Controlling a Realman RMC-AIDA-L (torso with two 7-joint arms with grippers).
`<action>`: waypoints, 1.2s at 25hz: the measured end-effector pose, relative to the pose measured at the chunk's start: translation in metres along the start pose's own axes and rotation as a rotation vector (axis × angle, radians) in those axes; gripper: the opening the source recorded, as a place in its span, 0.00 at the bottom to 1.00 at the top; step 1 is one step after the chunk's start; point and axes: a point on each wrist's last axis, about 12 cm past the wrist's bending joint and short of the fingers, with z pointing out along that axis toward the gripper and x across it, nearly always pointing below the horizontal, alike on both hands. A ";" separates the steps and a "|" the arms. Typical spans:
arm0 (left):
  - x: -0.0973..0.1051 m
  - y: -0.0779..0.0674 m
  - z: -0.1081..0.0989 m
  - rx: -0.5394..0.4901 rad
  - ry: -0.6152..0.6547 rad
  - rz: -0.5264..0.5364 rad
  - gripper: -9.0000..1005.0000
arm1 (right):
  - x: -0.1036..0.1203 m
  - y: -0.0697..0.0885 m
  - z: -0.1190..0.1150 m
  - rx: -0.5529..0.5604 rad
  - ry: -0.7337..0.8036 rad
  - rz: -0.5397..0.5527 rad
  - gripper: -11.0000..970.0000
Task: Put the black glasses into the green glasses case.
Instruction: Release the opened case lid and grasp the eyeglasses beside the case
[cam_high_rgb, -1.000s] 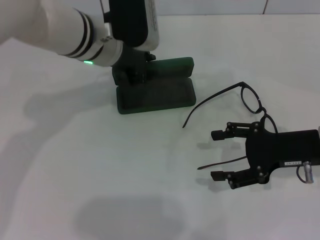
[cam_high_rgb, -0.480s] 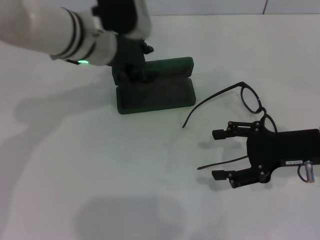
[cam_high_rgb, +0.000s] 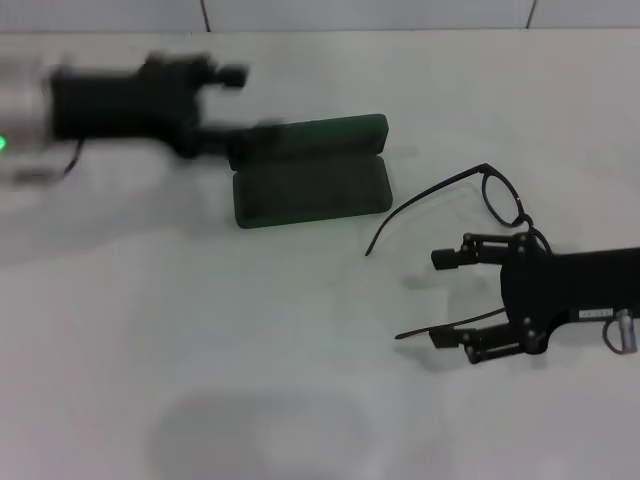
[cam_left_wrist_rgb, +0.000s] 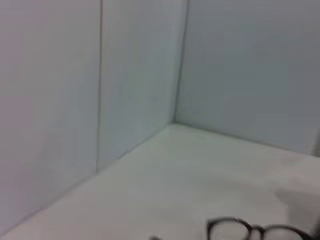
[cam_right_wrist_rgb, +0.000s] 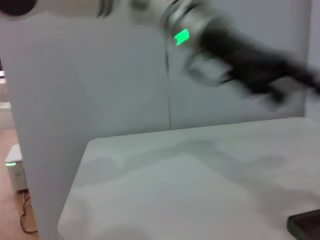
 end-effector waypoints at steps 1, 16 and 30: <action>0.015 -0.004 -0.010 0.009 -0.012 -0.003 0.83 | -0.001 -0.001 -0.002 0.006 0.000 0.010 0.88; 0.135 -0.070 -0.085 -0.044 0.084 -0.113 0.87 | -0.045 -0.041 -0.064 0.189 0.122 0.293 0.88; 0.130 -0.064 -0.076 -0.001 0.104 -0.018 0.87 | -0.131 -0.100 -0.039 0.411 0.623 0.797 0.87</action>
